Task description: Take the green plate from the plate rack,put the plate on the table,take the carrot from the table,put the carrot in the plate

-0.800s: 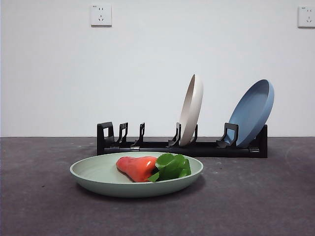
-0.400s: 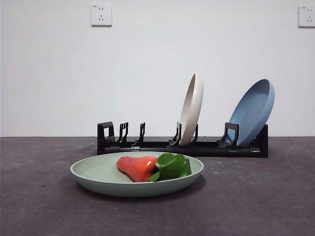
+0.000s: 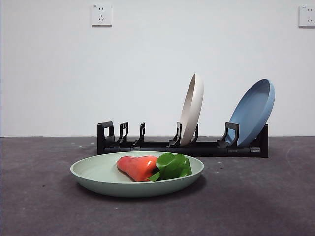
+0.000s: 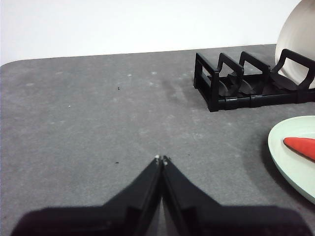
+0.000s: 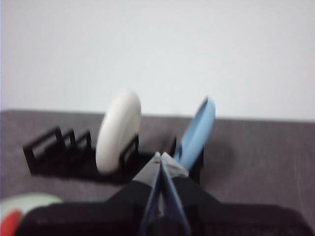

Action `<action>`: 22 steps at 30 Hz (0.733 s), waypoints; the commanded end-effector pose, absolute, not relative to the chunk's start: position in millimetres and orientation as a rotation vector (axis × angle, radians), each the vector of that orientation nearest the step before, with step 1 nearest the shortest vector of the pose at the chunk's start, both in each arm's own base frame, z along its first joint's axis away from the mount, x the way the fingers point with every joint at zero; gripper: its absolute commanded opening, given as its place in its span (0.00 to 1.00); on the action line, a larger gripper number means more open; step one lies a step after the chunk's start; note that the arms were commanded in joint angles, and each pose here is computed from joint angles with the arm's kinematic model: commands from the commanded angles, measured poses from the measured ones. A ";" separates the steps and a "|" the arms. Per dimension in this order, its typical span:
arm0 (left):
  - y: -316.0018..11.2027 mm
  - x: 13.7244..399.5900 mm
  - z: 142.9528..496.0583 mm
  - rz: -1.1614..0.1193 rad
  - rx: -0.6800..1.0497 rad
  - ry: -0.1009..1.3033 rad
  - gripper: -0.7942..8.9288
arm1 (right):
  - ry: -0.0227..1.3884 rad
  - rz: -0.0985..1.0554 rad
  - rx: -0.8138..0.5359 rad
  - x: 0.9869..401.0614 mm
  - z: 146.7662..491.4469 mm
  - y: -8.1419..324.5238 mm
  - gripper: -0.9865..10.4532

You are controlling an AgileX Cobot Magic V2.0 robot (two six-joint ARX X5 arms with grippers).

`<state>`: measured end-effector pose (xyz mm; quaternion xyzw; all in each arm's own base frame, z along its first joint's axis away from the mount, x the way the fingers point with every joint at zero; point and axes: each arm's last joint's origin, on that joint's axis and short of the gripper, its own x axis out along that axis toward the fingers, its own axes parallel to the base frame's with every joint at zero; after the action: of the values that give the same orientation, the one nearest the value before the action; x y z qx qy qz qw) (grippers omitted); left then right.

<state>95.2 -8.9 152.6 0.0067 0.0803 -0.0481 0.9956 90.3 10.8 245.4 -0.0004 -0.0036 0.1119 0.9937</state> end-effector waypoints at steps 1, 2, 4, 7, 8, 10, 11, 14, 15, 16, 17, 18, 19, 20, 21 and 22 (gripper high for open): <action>-8.6 95.5 149.9 -0.092 0.007 0.166 0.08 | 0.019 0.216 -0.004 92.1 217.8 10.5 0.09; -8.6 95.5 149.9 -0.092 0.007 0.166 0.08 | 0.027 0.216 -0.004 92.4 208.9 10.5 0.09; -8.6 95.5 149.9 -0.092 0.007 0.166 0.08 | 0.042 0.217 0.007 92.6 194.3 10.6 0.09; -8.6 95.5 149.9 -0.092 0.007 0.166 0.08 | 0.058 0.217 0.033 92.9 178.7 10.6 0.09; -8.6 95.5 149.9 -0.092 0.007 0.166 0.08 | 0.062 0.217 0.042 93.1 174.0 10.7 0.09; -8.6 95.5 149.9 -0.092 0.007 0.166 0.08 | 0.073 0.217 0.054 93.6 168.5 10.7 0.09; -8.6 95.5 149.9 -0.092 0.007 0.166 0.08 | 0.081 0.216 0.055 93.9 166.7 10.7 0.09; -8.6 95.5 149.9 -0.092 0.007 0.166 0.08 | 0.115 0.214 0.055 93.8 162.4 10.7 0.09; -8.6 95.5 149.9 -0.092 0.007 0.166 0.08 | 0.128 0.214 0.056 93.8 161.0 10.7 0.09; -8.6 95.5 149.9 -0.092 0.007 0.166 0.08 | 0.142 0.213 0.056 93.7 159.1 10.7 0.09; -8.6 95.5 149.9 -0.092 0.007 0.166 0.08 | 0.157 0.213 0.057 93.8 156.7 10.7 0.09; -8.6 95.5 149.9 -0.092 0.007 0.166 0.08 | 0.172 0.213 0.057 93.7 155.0 10.7 0.09; -8.6 95.5 149.9 -0.092 0.007 0.166 0.08 | 0.191 0.213 0.058 93.5 152.7 10.7 0.09; -8.6 95.5 149.9 -0.092 0.007 0.166 0.08 | 0.210 0.213 0.060 93.1 150.9 10.7 0.09; -8.6 95.5 149.9 -0.092 0.007 0.166 0.08 | 0.218 0.212 0.067 93.0 150.2 10.8 0.09; -8.6 95.5 149.9 -0.092 0.007 0.166 0.08 | 0.216 0.212 0.088 93.0 150.7 10.9 0.09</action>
<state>95.2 -8.9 152.6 0.0069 0.0804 -0.0482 0.9956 92.6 10.9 154.5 0.0293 0.1022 0.1082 0.9884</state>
